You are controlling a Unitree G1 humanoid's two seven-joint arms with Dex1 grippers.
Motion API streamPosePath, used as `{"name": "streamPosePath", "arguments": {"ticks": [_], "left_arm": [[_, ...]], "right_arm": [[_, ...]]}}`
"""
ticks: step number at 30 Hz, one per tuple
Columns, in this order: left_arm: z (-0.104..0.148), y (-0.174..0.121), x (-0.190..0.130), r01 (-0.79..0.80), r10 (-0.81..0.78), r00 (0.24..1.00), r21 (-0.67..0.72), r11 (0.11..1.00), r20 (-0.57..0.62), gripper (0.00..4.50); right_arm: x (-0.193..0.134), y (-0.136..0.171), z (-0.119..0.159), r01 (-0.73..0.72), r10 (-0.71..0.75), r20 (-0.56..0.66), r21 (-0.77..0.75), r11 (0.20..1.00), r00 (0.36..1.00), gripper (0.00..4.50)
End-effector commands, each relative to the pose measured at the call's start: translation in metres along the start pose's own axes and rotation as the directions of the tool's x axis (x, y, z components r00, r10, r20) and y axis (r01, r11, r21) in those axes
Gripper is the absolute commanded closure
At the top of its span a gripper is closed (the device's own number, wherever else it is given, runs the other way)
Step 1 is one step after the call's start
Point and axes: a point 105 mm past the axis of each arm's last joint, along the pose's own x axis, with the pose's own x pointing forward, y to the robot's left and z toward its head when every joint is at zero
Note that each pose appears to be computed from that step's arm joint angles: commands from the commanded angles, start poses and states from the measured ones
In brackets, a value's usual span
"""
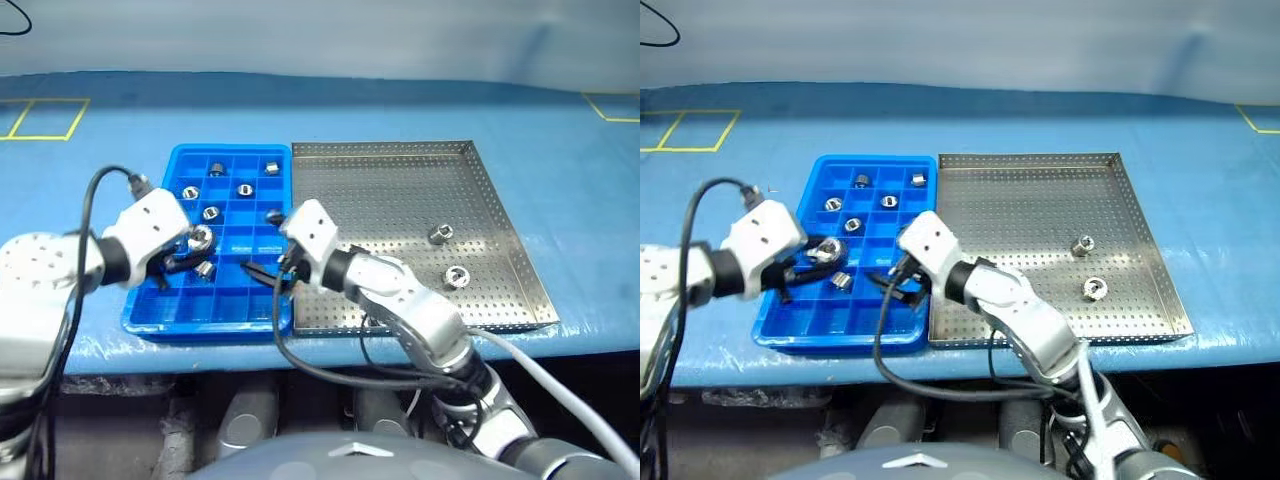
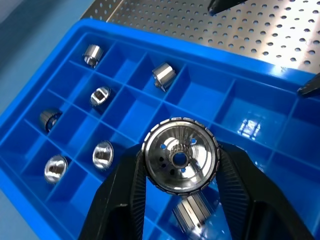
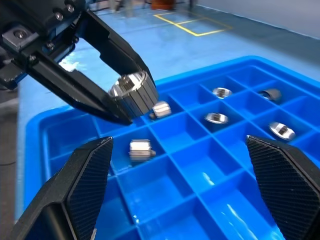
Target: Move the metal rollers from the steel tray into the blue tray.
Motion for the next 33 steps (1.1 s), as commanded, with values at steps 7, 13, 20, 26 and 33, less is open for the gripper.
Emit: {"name": "streamPosePath", "arguments": {"ticks": [7,13,20,26,33], "left_arm": [[-0.041,-0.014,-0.029,-0.216,0.199,0.964,-0.084,0.973,-0.173,2.76],[-0.057,-0.017,-0.028,-0.285,0.251,0.943,-0.144,0.948,-0.219,2.76],[-0.060,-0.011,-0.015,-0.334,0.295,0.931,-0.174,0.927,-0.215,2.76],[-0.055,-0.008,-0.004,-0.307,0.274,0.939,-0.145,0.941,-0.207,2.76],[-0.058,-0.017,-0.005,-0.211,0.177,0.948,-0.108,0.971,-0.266,1.57]], "right_arm": [[0.016,0.027,-0.001,-0.180,0.182,0.027,-0.040,0.983,0.983,0.00],[0.016,0.029,-0.005,-0.192,0.193,0.015,-0.032,0.981,0.981,0.00],[0.014,0.027,-0.009,-0.173,0.173,0.007,-0.021,0.985,0.985,0.00],[0.012,0.026,-0.010,-0.157,0.157,0.006,-0.015,0.988,0.988,0.00],[0.008,0.020,-0.009,-0.107,0.107,0.013,-0.006,0.994,0.994,0.00]]}}
